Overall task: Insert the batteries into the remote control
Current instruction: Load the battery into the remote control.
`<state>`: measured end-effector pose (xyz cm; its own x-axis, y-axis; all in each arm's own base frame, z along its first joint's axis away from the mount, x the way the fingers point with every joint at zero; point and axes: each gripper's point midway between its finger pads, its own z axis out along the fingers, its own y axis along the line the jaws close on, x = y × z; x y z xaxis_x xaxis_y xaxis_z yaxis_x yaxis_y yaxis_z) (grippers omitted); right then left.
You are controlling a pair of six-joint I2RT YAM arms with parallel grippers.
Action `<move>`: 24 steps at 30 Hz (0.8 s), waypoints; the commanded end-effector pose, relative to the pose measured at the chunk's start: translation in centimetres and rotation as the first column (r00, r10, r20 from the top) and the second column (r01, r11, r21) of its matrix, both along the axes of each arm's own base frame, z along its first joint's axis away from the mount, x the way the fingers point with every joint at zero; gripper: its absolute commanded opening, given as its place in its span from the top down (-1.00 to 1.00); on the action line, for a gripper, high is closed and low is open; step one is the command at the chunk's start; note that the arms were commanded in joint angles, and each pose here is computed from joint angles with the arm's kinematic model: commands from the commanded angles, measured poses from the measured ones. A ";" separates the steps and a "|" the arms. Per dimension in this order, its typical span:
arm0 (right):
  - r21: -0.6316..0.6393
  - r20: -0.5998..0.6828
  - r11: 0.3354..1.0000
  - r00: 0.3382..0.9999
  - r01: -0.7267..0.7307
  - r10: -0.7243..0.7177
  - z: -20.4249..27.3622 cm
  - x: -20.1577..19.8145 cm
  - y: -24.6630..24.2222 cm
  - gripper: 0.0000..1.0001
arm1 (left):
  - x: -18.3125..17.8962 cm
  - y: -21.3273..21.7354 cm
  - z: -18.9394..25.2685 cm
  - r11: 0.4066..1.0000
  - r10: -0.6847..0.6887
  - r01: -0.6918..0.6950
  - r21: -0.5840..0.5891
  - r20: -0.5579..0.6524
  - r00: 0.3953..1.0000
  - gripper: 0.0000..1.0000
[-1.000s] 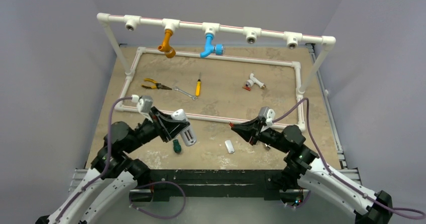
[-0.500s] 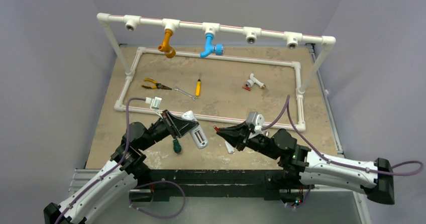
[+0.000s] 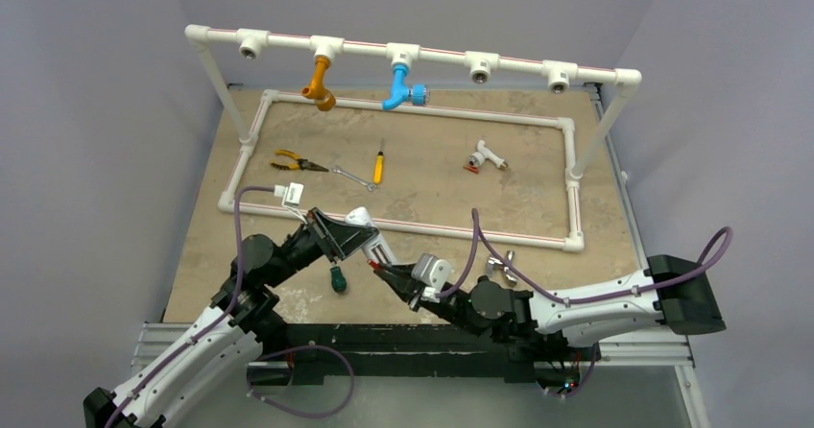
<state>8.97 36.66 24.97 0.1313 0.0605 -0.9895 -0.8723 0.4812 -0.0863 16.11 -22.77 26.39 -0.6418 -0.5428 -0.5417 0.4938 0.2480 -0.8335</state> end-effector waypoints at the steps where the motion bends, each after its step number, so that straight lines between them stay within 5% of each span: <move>1: 0.178 0.018 0.976 0.991 0.128 -0.134 5.4 1.9 -1.3 1.00 | 0.3 0.4 0.9 0.999 0.031 -0.031 -0.025 -0.005 1.000 1.00; 9: 0.146 -0.058 0.959 0.970 0.243 -0.237 4.1 3.4 -2.5 1.00 | 0.7 0.3 -0.6 0.999 0.040 -0.040 0.000 -0.068 0.997 1.00; 24: 0.194 -0.244 0.947 0.947 0.256 -0.207 1.7 3.9 -1.8 1.00 | 0.8 0.0 -0.7 0.999 0.031 -0.033 -0.021 -0.084 0.996 1.00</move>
